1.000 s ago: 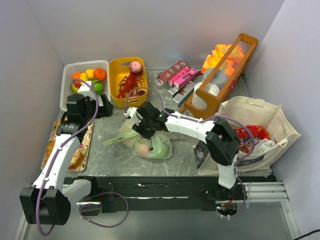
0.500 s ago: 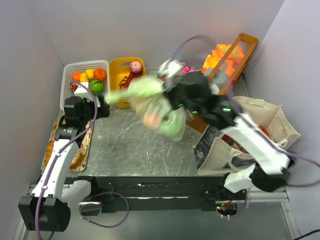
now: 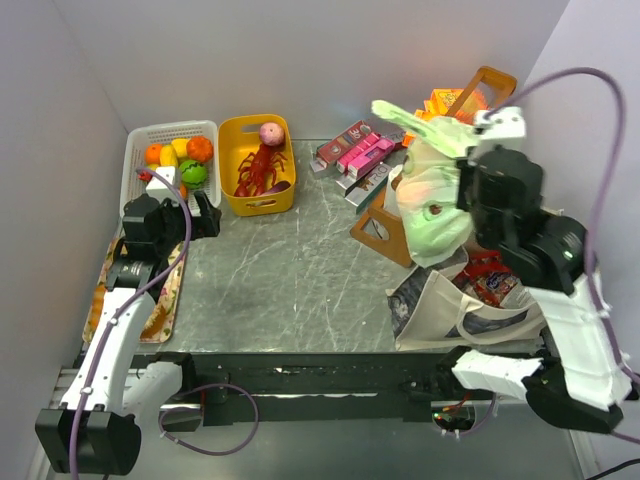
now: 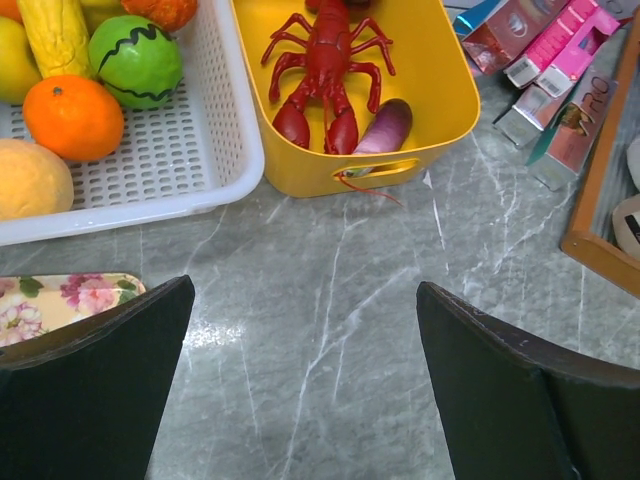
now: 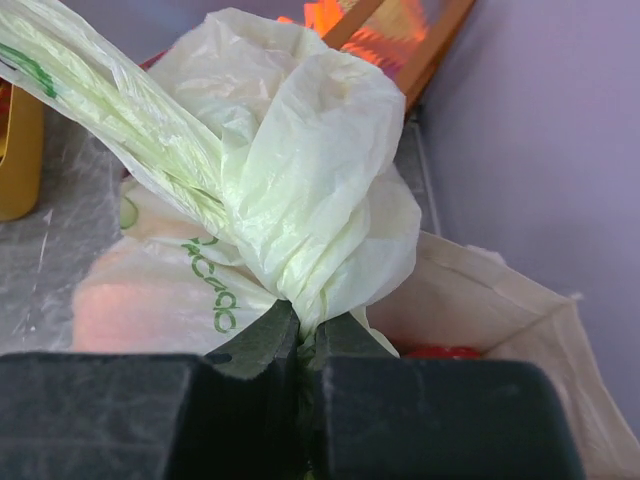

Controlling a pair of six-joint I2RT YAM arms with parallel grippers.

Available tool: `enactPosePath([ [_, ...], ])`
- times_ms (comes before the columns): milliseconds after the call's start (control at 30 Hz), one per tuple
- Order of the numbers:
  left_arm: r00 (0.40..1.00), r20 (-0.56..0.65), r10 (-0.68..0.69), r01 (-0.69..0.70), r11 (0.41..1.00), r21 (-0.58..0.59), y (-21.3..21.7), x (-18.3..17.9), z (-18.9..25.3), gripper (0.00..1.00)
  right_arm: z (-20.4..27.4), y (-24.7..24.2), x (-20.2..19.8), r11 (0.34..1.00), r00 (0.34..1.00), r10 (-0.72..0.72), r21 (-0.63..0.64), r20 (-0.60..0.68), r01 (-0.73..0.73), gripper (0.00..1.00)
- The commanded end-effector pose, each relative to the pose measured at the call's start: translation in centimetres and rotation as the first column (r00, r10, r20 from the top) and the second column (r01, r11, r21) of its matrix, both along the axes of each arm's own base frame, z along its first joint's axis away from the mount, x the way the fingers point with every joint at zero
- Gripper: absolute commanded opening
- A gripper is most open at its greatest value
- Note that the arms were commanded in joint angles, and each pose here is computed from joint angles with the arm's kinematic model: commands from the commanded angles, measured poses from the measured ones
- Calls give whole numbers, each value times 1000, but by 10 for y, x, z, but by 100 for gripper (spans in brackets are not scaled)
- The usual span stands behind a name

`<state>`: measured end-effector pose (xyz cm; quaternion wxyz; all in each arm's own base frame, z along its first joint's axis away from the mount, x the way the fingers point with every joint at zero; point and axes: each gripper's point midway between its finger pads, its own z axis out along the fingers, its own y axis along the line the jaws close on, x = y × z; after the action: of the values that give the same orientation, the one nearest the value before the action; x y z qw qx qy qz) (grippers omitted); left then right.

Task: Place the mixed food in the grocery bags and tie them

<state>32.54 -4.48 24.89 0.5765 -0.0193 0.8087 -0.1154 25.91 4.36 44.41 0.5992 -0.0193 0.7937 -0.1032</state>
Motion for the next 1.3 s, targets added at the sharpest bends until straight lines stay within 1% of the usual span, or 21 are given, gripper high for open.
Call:
enactPosePath([
  [0, 997, 67, -36, 38, 999, -31, -8, -2, 18, 99, 48, -64, -38, 977, 963, -215, 33, 160, 213, 0],
  [33, 997, 68, -43, 45, 998, -35, -10, -3, 18, 99, 53, -76, -44, 967, 950, -254, 35, 184, 251, 0],
  [67, 996, 71, -46, 48, 998, -35, -10, -4, 19, 99, 56, -82, -46, 962, 943, -270, 6, 196, 274, 0],
  [133, 996, 72, -51, 54, 998, -40, -11, -5, 19, 99, 59, -103, -56, 928, 911, -359, -28, 205, 372, 0],
  [233, 996, 75, -55, 58, 997, -42, -12, -6, 20, 99, 54, -119, -64, 899, 885, -414, -56, 213, 434, 0],
  [267, 995, 77, -56, 59, 997, -43, -12, -6, 20, 99, 41, -124, -61, 881, 877, -442, -91, 191, 464, 0],
  [300, 995, 76, -59, 62, 997, -44, -13, -7, 20, 99, 35, -127, -63, 877, 875, -449, -95, 182, 470, 0],
  [333, 995, 79, -60, 64, 997, -45, -13, -7, 20, 99, 25, -122, -59, 890, 885, -437, -68, 160, 451, 0],
  [400, 994, 81, -67, 71, 996, -47, -15, -8, 21, 99, 0, -123, -55, 888, 890, -443, -83, 107, 452, 0],
  [433, 994, 84, -72, 76, 996, -46, -16, -8, 21, 99, -22, -117, -45, 900, 905, -421, -96, 62, 425, 0],
  [500, 994, 83, -77, 81, 996, -46, -18, -9, 21, 99, -36, -117, -40, 897, 901, -429, -86, 58, 433, 0],
  [533, 993, 84, -78, 82, 996, -46, -18, -9, 21, 99, -54, -114, -34, 902, 908, -418, -108, 23, 418, 0],
  [633, 993, 81, -80, 84, 996, -43, -19, -10, 20, 99, -76, -111, -33, 909, 911, -411, -103, -45, 404, 0],
  [733, 993, 87, -79, 83, 996, -42, -20, -10, 22, 99, -91, -106, -36, 917, 914, -397, -71, -80, 392, 0],
  [867, 992, 87, -86, 90, 995, -44, -21, -11, 21, 99, -115, -92, -46, 937, 927, -343, 23, -151, 350, 0],
  [900, 992, 90, -89, 93, 995, -46, -22, -11, 23, 99, -121, -90, -47, 932, 925, -347, 56, -157, 359, 0],
  [933, 992, 88, -93, 97, 994, -48, -23, -11, 22, 99, -136, -90, -50, 928, 917, -355, 50, -183, 369, 0],
  [1067, 990, 89, -112, 117, 992, -55, -28, -12, 23, 99, -152, -93, -66, 904, 896, -389, 99, -213, 416, 0],
  [1100, 989, 91, -115, 120, 991, -56, -28, -12, 23, 99, -152, -94, -69, 885, 888, -411, 143, -206, 443, 0],
  [1167, 989, 91, -117, 122, 991, -54, -29, -13, 24, 99, -151, -92, -76, 880, 896, -402, 190, -191, 435, 0],
  [1267, 988, 98, -123, 128, 990, -55, -31, -15, 26, 99, -157, -87, -86, 851, 891, -401, 275, -211, 448, 0],
])
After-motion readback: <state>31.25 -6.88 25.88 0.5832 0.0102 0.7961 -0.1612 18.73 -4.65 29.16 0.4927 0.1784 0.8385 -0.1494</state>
